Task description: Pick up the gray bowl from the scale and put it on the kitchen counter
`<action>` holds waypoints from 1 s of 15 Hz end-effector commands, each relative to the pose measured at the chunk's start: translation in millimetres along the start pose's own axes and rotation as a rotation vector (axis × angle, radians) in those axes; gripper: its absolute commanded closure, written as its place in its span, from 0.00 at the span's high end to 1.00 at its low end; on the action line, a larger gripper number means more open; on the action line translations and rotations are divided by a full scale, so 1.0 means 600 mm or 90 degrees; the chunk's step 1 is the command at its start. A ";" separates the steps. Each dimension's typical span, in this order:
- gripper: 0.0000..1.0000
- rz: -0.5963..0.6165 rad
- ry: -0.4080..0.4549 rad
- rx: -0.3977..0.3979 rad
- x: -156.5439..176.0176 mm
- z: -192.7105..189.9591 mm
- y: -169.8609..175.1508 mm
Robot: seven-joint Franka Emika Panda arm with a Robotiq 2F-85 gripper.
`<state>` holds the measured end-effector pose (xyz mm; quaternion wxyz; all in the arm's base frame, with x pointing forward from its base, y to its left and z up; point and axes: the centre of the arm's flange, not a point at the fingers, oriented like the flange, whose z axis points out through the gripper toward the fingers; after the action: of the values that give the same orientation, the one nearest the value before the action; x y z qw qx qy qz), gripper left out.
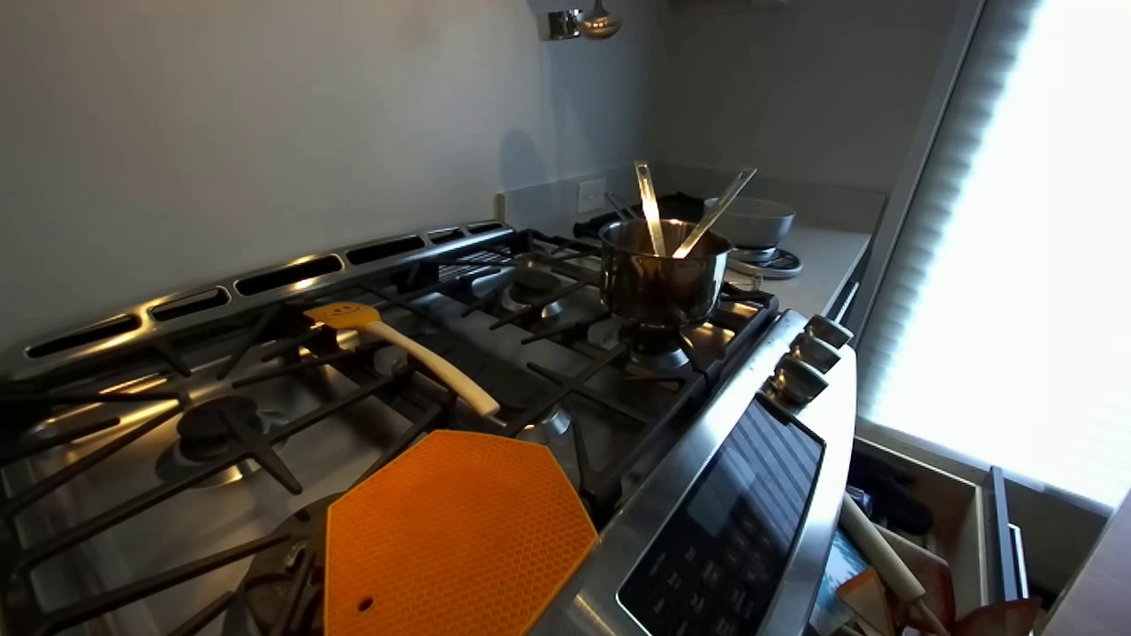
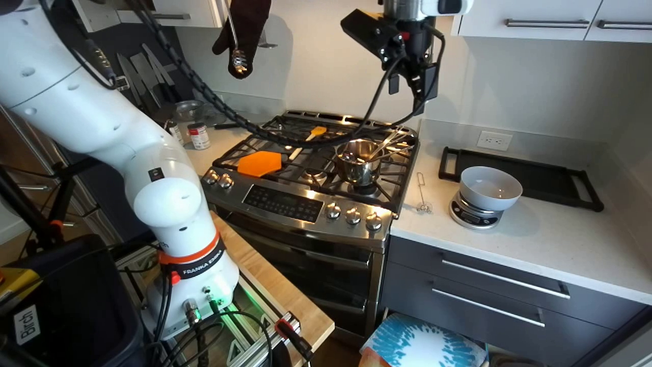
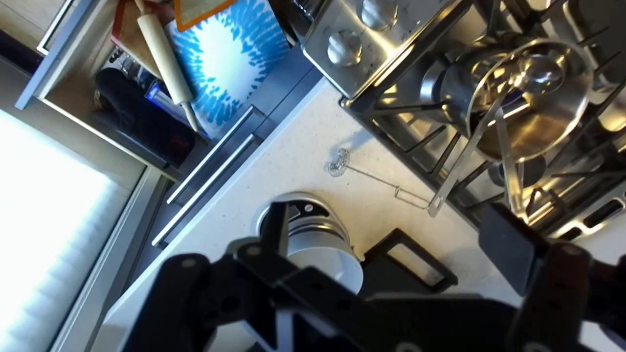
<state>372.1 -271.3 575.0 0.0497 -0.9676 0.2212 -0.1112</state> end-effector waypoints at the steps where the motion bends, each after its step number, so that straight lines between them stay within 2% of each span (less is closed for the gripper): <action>1: 1.00 0.009 -0.017 0.029 0.117 0.046 0.053; 3: 1.00 -0.006 -0.043 0.059 0.147 0.085 0.067; 9: 1.00 -0.030 -0.061 0.041 0.205 0.208 0.073; 10: 1.00 -0.024 -0.064 0.049 0.211 0.218 0.073; 11: 1.00 -0.024 -0.069 0.037 0.180 0.204 0.059; 15: 1.00 -0.028 -0.072 0.036 0.187 0.213 0.055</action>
<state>487.3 -344.0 468.1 0.0871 -0.9751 0.1938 -0.0635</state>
